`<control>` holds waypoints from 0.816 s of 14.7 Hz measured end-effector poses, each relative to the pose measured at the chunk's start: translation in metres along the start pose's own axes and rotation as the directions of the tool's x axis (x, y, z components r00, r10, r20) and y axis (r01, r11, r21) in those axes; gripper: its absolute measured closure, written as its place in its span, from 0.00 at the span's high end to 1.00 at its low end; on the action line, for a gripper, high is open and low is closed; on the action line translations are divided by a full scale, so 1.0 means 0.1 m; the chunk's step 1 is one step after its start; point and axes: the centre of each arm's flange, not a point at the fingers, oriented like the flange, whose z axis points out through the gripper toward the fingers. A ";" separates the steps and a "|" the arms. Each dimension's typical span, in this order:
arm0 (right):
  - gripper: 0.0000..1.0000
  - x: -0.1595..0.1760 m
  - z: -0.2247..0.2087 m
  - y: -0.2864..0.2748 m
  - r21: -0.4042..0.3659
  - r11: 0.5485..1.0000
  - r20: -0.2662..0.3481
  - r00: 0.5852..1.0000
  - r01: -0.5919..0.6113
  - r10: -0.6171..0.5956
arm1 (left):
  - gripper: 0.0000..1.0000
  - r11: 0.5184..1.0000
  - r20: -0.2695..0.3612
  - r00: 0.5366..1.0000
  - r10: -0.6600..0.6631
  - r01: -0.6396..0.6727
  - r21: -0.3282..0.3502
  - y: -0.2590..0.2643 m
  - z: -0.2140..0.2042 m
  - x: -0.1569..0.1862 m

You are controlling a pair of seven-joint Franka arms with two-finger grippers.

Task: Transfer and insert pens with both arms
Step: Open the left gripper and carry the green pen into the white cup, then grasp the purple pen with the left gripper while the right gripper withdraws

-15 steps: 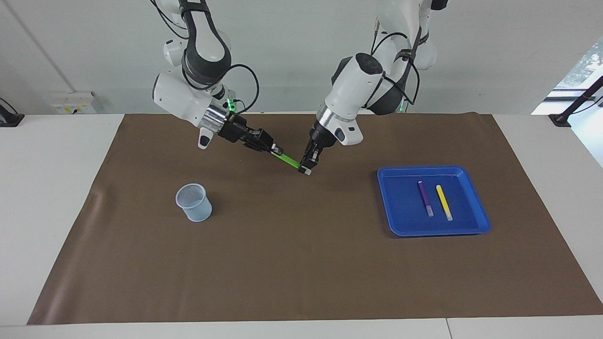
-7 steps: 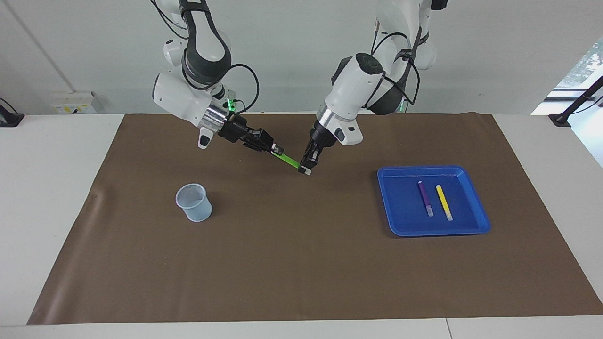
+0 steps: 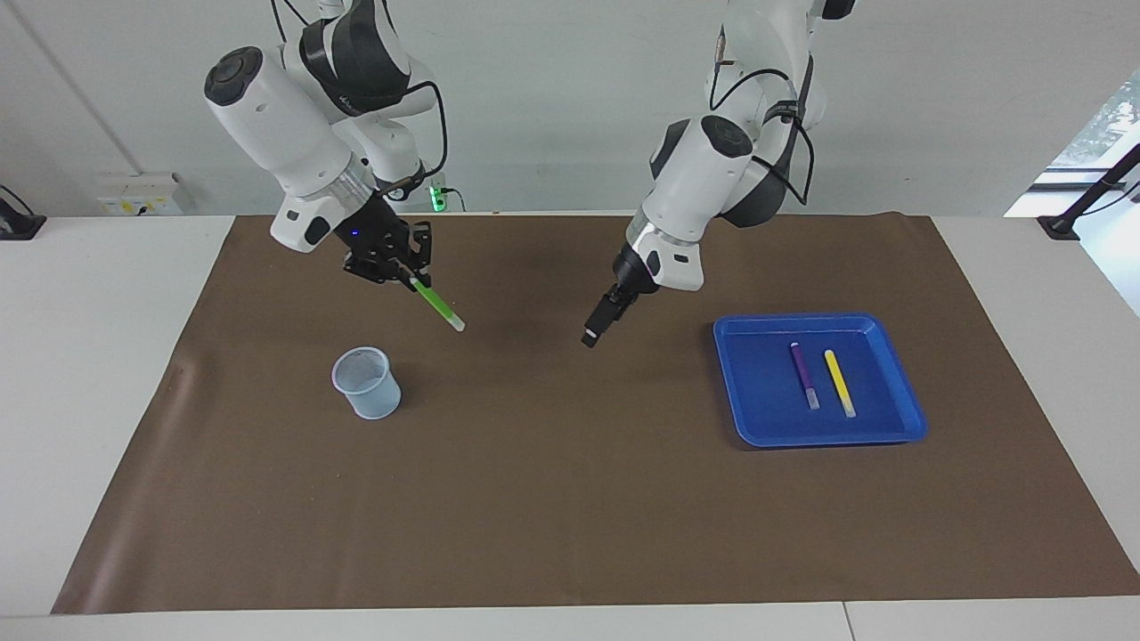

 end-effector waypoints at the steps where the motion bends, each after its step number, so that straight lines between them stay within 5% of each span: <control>1: 0.19 0.01 0.01 0.13 -0.068 0.996 0.017 0.998 0.060 -0.058 | 1.00 0.996 -0.008 0.996 0.090 -0.090 0.017 -0.16 0.02 0.23; 4: 0.19 0.06 0.08 0.37 -0.180 0.975 0.049 0.991 0.134 -0.127 | 1.00 0.938 -0.003 0.940 0.341 -0.340 0.069 -0.66 -0.05 0.89; 7: 0.19 0.04 0.15 0.57 -0.183 0.967 0.071 0.983 0.178 -0.168 | 1.00 0.859 0.023 0.864 0.503 -0.503 0.101 -1.06 -0.27 1.45; 12: 0.19 -0.05 0.56 0.70 -0.180 0.968 0.080 0.983 0.176 -0.164 | 1.00 0.702 0.064 0.740 0.669 -0.658 0.273 -1.49 -0.46 1.94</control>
